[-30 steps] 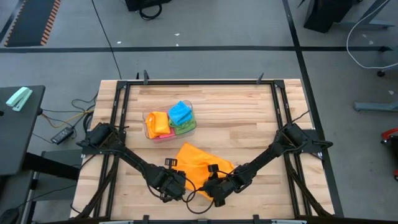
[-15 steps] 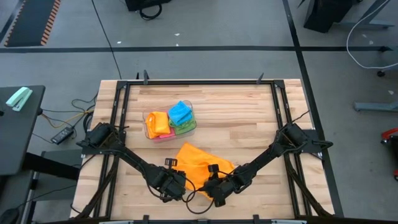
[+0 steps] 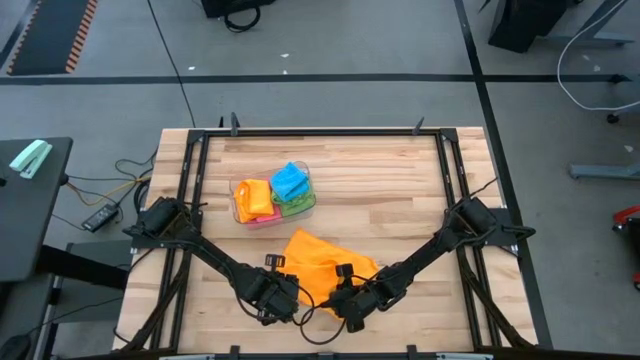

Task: Fold microfiber towels
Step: Fold the yellow microfiber towel

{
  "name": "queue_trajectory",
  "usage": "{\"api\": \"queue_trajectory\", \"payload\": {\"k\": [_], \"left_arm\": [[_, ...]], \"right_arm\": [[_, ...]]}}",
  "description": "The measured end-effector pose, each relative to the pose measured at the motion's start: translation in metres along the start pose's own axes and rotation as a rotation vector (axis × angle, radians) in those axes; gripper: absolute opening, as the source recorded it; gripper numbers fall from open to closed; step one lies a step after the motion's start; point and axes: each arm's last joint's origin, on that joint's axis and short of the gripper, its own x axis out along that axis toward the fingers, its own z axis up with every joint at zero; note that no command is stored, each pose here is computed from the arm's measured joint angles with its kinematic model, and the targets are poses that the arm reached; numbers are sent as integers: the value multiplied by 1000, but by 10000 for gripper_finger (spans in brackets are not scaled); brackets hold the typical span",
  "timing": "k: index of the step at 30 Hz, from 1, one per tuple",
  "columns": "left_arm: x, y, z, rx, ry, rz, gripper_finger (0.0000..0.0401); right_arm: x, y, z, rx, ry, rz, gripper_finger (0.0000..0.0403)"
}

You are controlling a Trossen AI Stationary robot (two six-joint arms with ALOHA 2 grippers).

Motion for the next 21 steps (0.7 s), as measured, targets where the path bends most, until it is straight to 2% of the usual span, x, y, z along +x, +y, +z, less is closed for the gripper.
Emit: {"api": "queue_trajectory", "payload": {"k": [7,10,14,21], "left_arm": [[0,0,0,0,0,0,81],[0,0,0,-1,0,0,82],[0,0,0,-1,-1,-1,88],[0,0,0,-1,-2,-1,83]], "right_arm": [[-1,-1,-1,11,13,-9,115],[-5,-1,0,9,15,-8,132],[-9,0,0,7,23,-8,131],[-10,-1,0,8,31,-10,104]]}}
